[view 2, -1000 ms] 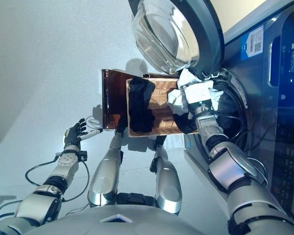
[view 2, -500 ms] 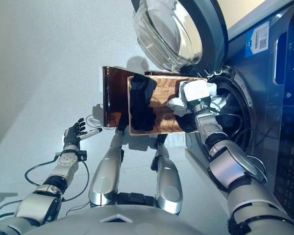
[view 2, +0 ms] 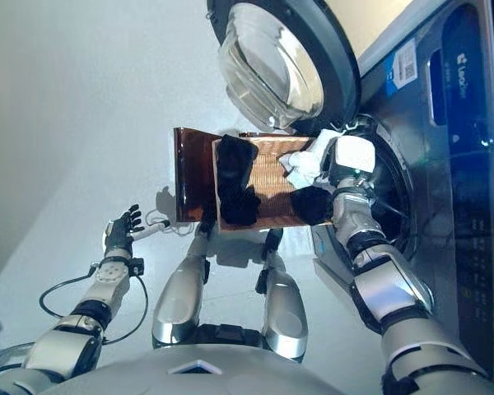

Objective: Pick up the clothes and place them into the washing machine

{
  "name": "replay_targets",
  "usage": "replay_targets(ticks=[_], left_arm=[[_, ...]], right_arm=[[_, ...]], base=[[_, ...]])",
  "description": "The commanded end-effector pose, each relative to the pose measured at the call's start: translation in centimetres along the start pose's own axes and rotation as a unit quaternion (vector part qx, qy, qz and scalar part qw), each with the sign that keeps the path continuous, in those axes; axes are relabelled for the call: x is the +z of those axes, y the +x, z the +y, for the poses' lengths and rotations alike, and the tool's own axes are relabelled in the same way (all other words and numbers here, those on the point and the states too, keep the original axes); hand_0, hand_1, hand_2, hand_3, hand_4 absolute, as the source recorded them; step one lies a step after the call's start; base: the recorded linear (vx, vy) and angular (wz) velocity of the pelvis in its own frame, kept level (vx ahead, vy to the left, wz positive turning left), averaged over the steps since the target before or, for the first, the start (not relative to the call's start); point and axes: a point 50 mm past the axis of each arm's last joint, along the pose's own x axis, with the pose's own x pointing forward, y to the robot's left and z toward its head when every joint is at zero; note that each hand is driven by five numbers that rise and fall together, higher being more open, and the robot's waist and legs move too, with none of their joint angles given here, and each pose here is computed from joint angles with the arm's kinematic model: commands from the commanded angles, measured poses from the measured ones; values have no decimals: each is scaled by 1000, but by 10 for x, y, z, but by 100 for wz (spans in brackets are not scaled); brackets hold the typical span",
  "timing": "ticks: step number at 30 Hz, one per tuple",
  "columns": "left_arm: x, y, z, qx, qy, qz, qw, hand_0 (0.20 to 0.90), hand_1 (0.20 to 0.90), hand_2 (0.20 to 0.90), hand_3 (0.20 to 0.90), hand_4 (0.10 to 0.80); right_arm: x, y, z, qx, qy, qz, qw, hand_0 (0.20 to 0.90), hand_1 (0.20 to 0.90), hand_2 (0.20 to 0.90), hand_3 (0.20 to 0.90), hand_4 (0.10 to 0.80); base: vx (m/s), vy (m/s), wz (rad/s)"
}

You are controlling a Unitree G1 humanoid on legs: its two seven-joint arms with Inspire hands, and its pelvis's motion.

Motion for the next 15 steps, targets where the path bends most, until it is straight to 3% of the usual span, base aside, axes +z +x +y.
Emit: replay_targets(ticks=[1,9,12,13,14,15], left_arm=[[-11,-4,12,26,21,7,999,900,900,900,900,800],[-22,-7,11,35,19,28,999,900,900,900,900,800],[-24,-8,8,36,16,31,999,900,900,900,900,800],[-23,-8,6,35,13,29,999,900,900,900,900,800],[-23,-8,6,35,13,28,999,900,900,900,900,800],[-22,-9,4,34,9,26,999,900,900,900,900,800]], right_arm=[[-1,-1,-4,-38,62,6,997,200,200,200,200,300],[-13,-7,8,-32,266,101,958,200,200,200,200,300],[-14,-6,6,-47,358,128,924,200,200,200,200,300],[-17,-7,6,-62,444,160,879,200,200,200,200,300],[-17,-7,6,-62,445,159,879,200,200,200,200,300],[-23,-9,8,-77,536,194,818,200,200,200,200,300]], base=[[-10,140,-16],[-13,138,-19],[3,101,-12],[5,59,-5],[18,114,-7],[7,57,-7]])
